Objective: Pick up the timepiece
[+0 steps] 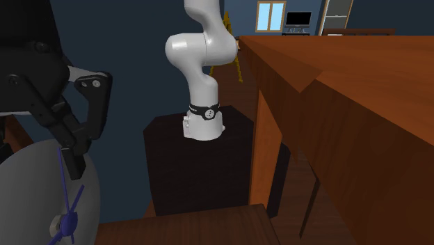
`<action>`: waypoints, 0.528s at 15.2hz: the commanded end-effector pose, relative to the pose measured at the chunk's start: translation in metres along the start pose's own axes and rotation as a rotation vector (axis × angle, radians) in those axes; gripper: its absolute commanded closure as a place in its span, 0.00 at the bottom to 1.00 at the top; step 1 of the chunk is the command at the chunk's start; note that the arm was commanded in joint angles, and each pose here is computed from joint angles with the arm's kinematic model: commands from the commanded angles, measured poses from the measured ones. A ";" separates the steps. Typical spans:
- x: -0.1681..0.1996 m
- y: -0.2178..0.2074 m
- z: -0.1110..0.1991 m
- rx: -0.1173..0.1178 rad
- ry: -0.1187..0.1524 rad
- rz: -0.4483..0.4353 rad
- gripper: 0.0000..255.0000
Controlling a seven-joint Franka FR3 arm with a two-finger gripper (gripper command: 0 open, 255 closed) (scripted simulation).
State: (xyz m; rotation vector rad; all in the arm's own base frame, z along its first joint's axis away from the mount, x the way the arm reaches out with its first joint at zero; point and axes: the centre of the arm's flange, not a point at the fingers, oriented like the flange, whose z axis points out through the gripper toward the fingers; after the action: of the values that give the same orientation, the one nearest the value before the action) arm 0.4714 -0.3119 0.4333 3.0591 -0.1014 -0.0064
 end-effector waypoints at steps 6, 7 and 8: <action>-0.001 0.000 -0.004 0.001 -0.002 -0.001 1.00; -0.001 0.000 -0.010 0.001 -0.002 -0.001 1.00; -0.001 0.001 -0.015 0.001 -0.002 -0.001 1.00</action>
State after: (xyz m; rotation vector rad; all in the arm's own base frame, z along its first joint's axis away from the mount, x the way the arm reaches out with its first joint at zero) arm 0.4704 -0.3108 0.4442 3.0599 -0.1003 -0.0094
